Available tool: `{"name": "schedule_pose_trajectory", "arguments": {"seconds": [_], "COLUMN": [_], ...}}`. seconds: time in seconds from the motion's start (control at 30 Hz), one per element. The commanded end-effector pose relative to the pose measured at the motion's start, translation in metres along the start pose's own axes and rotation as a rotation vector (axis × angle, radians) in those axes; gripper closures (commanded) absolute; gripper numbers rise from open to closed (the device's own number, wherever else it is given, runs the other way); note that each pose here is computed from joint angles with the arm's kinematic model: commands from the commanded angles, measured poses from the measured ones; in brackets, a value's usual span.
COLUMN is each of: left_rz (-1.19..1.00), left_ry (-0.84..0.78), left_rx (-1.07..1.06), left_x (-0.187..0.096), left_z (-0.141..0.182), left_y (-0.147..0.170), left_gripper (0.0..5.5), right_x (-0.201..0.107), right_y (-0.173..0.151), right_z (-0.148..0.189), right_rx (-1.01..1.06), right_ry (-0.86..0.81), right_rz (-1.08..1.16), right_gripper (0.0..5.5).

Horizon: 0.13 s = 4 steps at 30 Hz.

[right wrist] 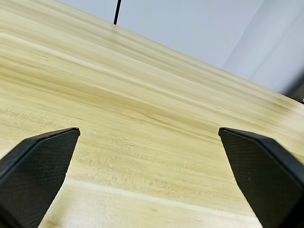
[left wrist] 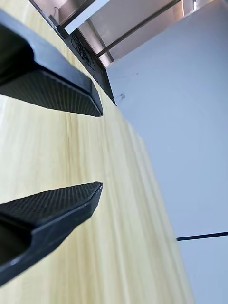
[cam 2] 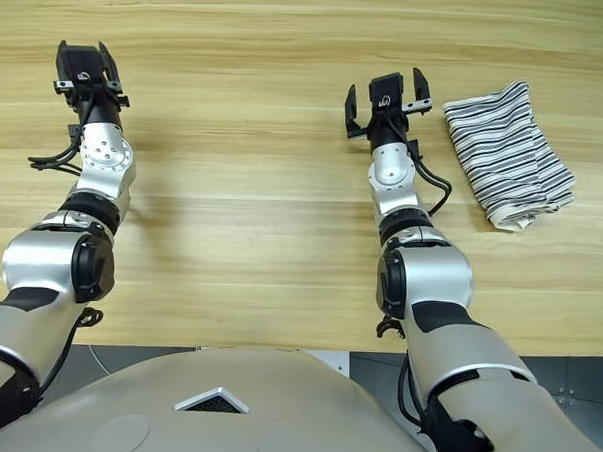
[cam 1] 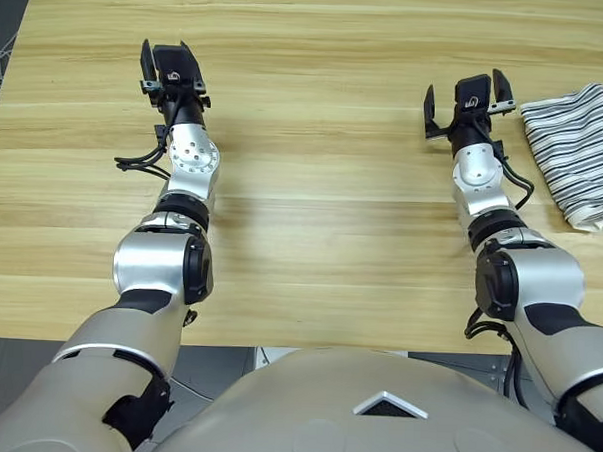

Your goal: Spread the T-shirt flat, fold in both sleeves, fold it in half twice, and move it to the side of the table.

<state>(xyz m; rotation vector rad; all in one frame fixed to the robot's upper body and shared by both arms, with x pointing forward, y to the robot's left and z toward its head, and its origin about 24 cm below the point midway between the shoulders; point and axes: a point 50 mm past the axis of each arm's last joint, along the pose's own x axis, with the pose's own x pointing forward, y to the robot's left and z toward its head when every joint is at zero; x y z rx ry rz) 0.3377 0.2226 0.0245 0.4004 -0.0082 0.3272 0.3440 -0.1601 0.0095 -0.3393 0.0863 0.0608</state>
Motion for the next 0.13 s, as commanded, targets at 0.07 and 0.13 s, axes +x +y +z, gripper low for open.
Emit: {"name": "schedule_pose_trajectory", "arguments": {"seconds": [0.07,0.13], "left_rz": [-0.04,-0.052], "left_ry": [0.016,0.014], "left_rx": [0.016,0.021], "left_x": [0.0014,0.0017], "left_z": [0.0033,0.0047], "left_y": [-0.0098,-0.0123], "left_gripper": [2.94,2.94], "right_x": [-0.0037,-0.0043], "right_y": [-0.0019,-0.004], "right_z": [-0.0038,-0.0042], "right_rx": [0.017,0.022], "right_ry": [-0.011,-0.017], "right_rz": [0.025,0.022], "right_gripper": [0.27,0.65]}}
